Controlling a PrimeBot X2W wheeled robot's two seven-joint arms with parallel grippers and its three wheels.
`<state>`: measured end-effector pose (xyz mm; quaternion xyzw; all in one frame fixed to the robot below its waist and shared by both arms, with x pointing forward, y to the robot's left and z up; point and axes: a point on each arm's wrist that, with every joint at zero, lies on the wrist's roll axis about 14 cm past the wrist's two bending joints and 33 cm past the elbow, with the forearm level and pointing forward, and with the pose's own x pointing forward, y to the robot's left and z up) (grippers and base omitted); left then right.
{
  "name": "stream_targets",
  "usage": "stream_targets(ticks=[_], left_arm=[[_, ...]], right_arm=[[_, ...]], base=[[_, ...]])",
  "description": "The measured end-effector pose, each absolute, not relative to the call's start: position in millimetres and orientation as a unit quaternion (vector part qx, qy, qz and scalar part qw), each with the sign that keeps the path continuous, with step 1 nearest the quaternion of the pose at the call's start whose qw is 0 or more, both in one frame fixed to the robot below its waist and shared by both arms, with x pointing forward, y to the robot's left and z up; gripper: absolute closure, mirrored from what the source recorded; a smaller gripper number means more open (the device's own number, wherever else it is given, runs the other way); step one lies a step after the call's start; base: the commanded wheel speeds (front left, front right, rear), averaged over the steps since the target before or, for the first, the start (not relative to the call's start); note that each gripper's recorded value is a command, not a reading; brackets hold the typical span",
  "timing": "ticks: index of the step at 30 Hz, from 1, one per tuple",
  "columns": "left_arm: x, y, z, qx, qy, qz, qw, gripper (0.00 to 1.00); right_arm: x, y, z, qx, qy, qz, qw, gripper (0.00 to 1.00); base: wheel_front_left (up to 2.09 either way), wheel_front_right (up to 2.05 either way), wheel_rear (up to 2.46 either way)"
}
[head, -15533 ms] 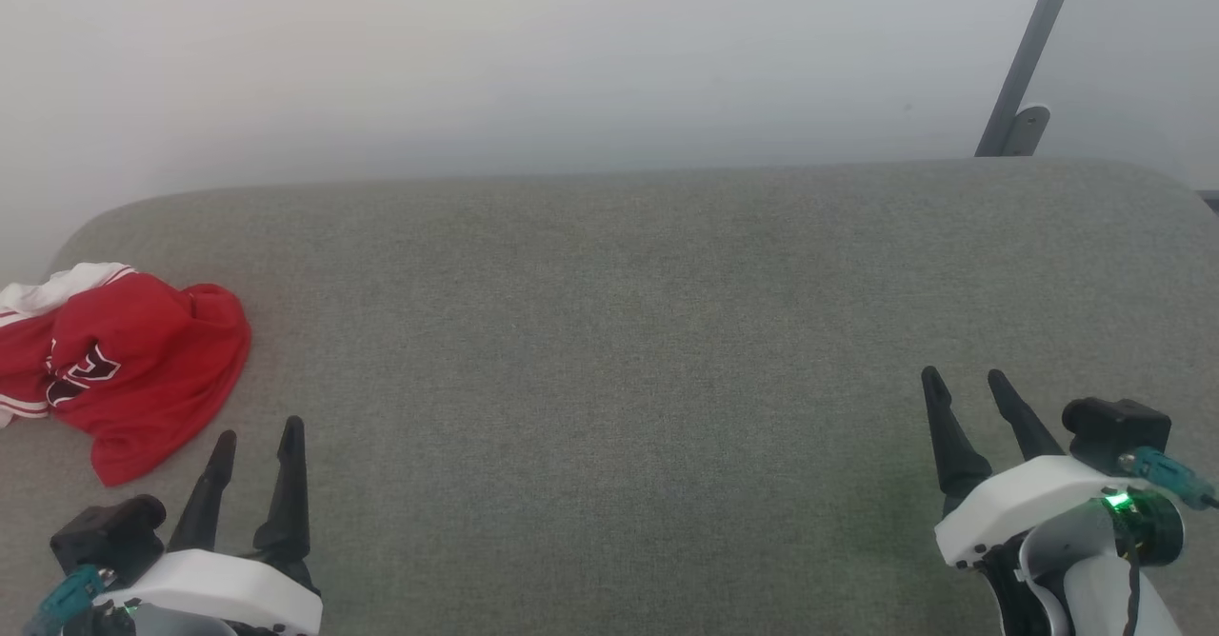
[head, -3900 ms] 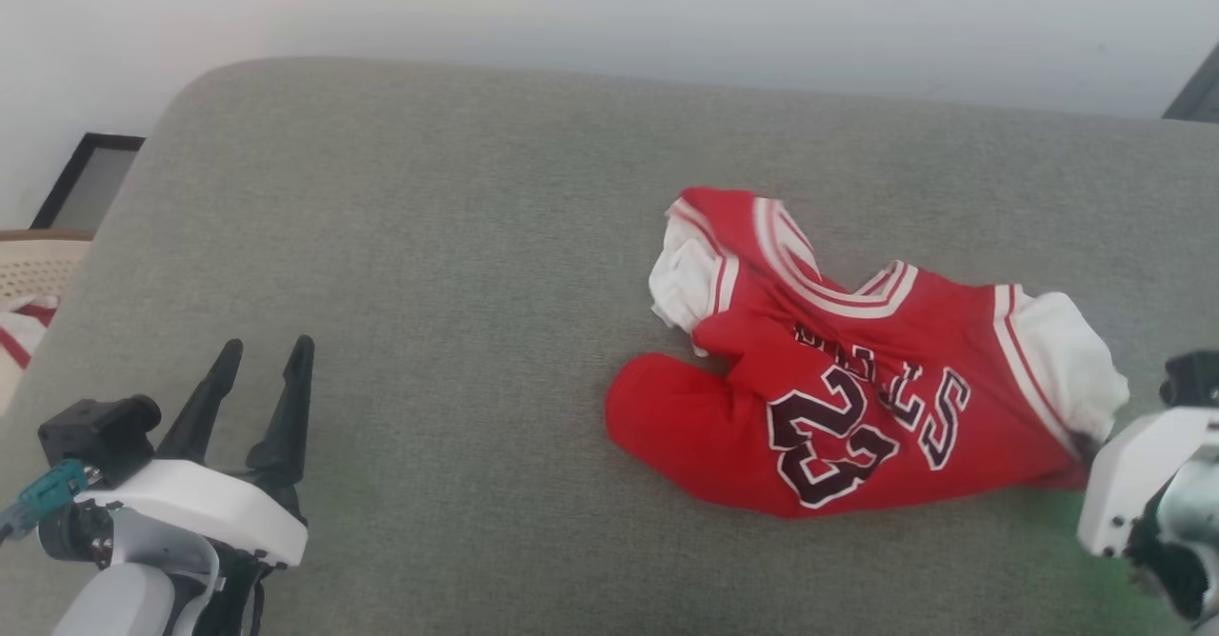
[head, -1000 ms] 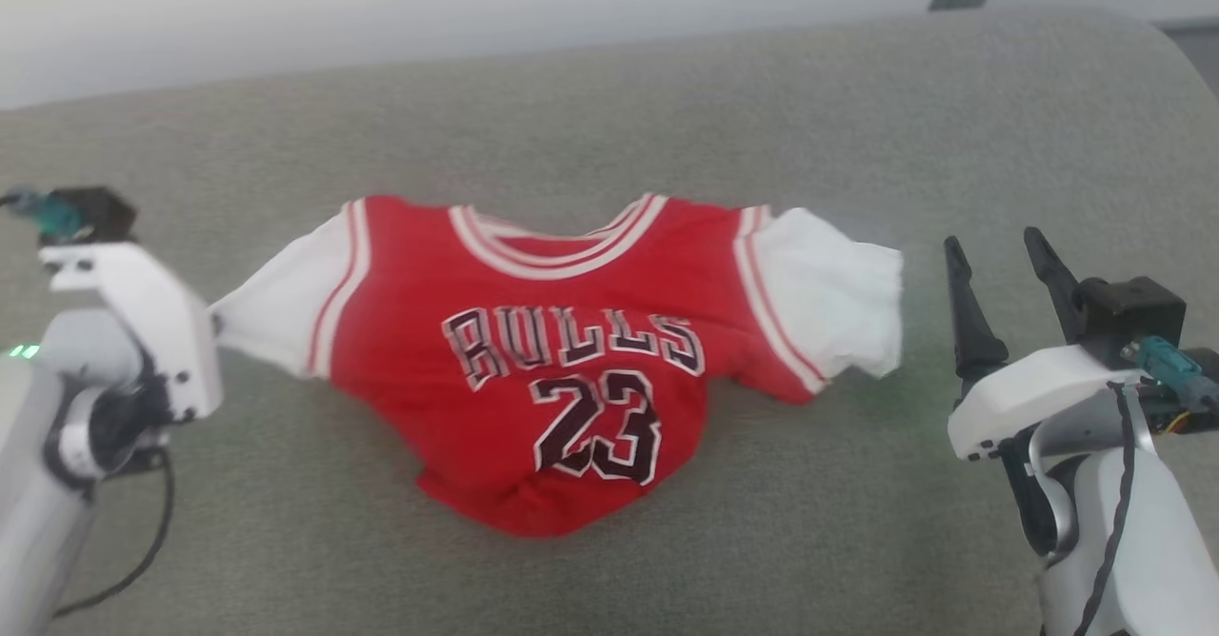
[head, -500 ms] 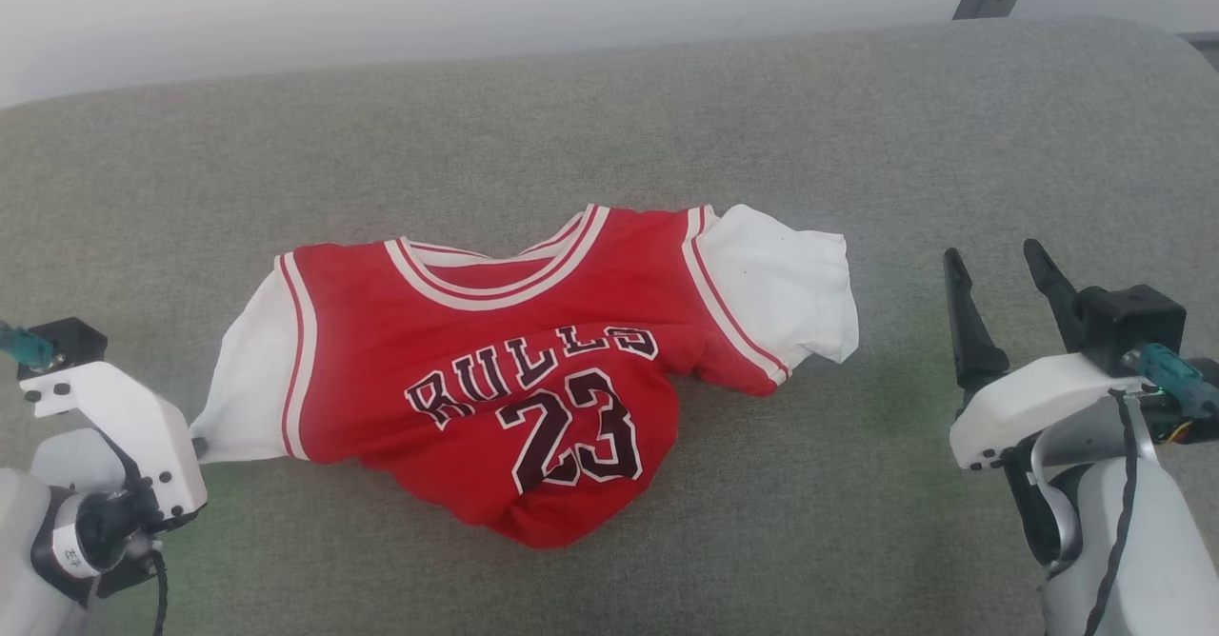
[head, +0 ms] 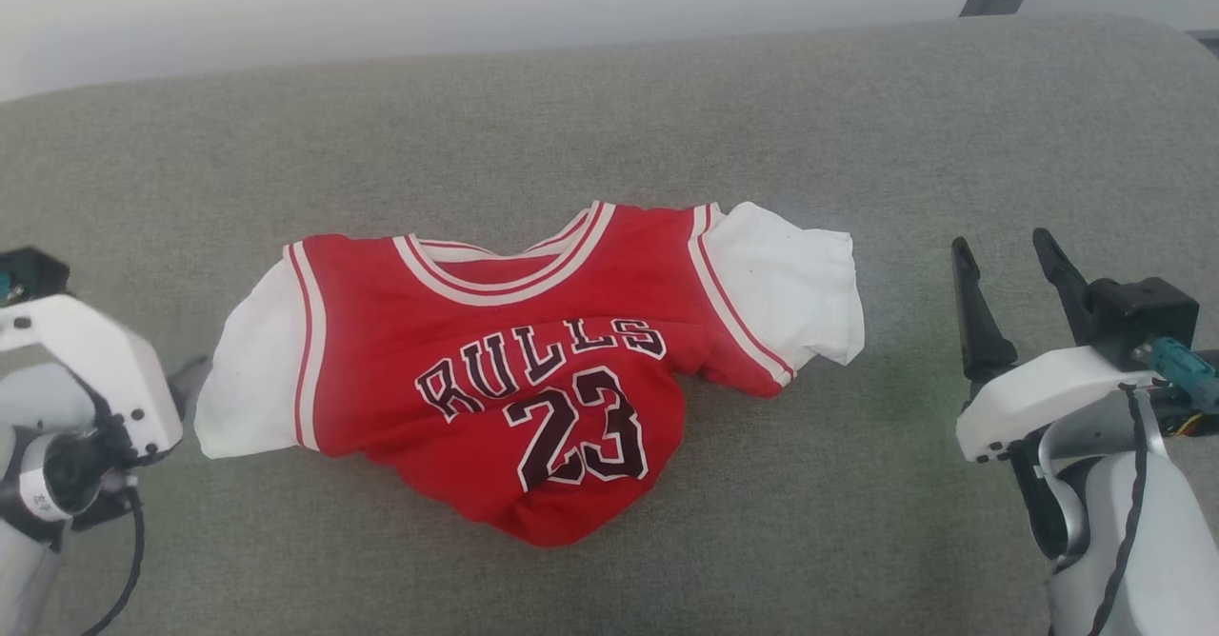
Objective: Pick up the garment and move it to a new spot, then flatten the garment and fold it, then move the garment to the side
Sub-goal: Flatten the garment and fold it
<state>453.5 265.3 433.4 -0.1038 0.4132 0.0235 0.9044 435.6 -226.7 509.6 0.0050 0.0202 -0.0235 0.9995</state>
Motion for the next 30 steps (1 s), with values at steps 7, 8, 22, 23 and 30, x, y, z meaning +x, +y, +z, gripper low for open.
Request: stream_targets(ticks=[7,8,22,23,30], left_arm=[[461.0,251.3,452.4,-0.074,0.376,-0.004,0.923,0.0],[460.7,250.6,451.2,-0.074,0.379,-0.004,0.922,0.0],[451.8,255.3,405.2,-0.08,0.472,0.02,0.878,0.0],[451.8,255.3,401.8,-0.081,0.478,0.021,0.874,0.0],[454.2,256.1,381.6,-0.087,0.509,0.033,0.856,0.0]], right_arm=[[437.3,-221.1,510.8,0.006,0.02,-0.016,1.0,0.0],[437.5,-220.5,510.6,0.006,0.02,-0.015,1.0,0.0],[437.7,-224.7,503.6,-0.005,0.038,-0.015,0.999,0.0],[437.6,-226.0,502.4,-0.007,0.04,-0.015,0.999,0.0],[440.1,-225.5,493.3,-0.012,0.062,-0.009,0.998,0.0]], base=[[0.0,0.0,0.0],[0.0,0.0,0.0],[0.0,0.0,0.0],[0.0,0.0,0.0],[0.0,0.0,0.0]])
